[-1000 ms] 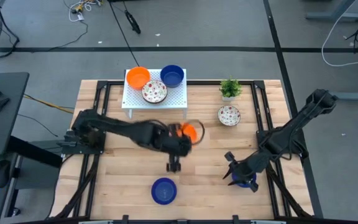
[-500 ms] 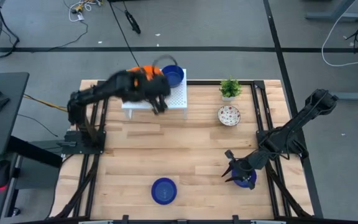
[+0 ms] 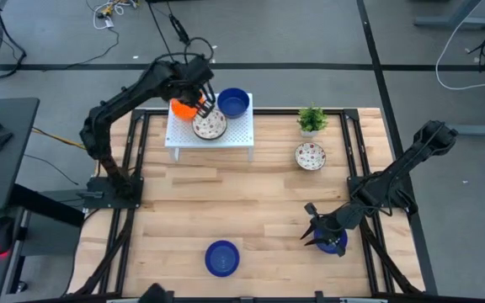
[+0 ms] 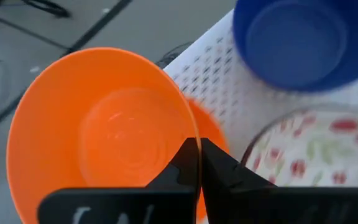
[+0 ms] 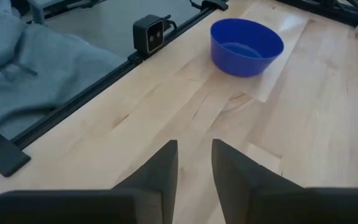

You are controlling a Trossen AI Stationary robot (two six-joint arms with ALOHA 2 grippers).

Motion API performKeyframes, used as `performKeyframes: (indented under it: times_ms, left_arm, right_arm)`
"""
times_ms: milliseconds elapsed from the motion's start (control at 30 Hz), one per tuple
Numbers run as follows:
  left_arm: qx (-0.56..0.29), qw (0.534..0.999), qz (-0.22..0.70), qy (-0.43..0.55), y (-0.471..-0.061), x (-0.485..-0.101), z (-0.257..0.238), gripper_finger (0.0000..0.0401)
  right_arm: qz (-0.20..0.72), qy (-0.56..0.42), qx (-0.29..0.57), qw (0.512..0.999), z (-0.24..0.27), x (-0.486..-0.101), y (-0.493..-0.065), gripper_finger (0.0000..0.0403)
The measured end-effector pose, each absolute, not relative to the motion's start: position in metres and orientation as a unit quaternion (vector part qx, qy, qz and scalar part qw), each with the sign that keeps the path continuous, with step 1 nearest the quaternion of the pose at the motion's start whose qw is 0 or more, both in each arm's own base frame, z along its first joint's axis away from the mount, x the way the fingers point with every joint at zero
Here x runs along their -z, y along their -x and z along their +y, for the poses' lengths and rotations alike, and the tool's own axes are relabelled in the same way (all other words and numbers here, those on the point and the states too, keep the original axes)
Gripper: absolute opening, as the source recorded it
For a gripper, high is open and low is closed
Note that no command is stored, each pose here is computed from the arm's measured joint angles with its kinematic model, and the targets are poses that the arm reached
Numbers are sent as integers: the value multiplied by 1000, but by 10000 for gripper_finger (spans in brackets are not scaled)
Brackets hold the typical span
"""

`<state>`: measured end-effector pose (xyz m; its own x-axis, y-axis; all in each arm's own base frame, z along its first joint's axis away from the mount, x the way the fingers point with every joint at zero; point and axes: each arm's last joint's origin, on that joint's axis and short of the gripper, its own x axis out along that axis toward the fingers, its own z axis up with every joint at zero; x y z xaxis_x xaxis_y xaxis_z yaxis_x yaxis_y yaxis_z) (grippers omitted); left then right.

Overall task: Pick & Place Mini bowls
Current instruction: Stack the orange bowl on top of the orange bowl on the shelf

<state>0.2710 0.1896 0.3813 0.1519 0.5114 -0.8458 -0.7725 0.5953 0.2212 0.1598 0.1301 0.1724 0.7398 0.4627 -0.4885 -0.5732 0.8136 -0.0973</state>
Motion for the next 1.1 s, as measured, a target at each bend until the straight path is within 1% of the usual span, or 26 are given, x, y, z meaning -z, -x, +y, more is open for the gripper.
performKeyframes:
  times_ms: [100,300,500,733,933,1100]
  left_arm:
    - [-415,758,480,151,-273,-372,198,8]
    - [-418,744,497,157,-272,-360,199,5]
    - [-418,733,511,164,-269,-350,202,16]
    - [-418,729,516,168,-268,-343,204,11]
    - [-394,737,519,180,-270,-337,204,32]
    - [-394,739,517,180,-271,-337,204,50]
  right_arm:
    - [228,122,-280,925,130,-172,-160,100]
    - [227,123,-280,925,130,-172,-160,100]
    - [226,123,-280,925,130,-173,-160,100]
    - [224,124,-280,925,130,-173,-160,100]
    - [223,124,-280,925,130,-173,-160,100]
    - [223,125,-280,925,130,-173,-160,100]
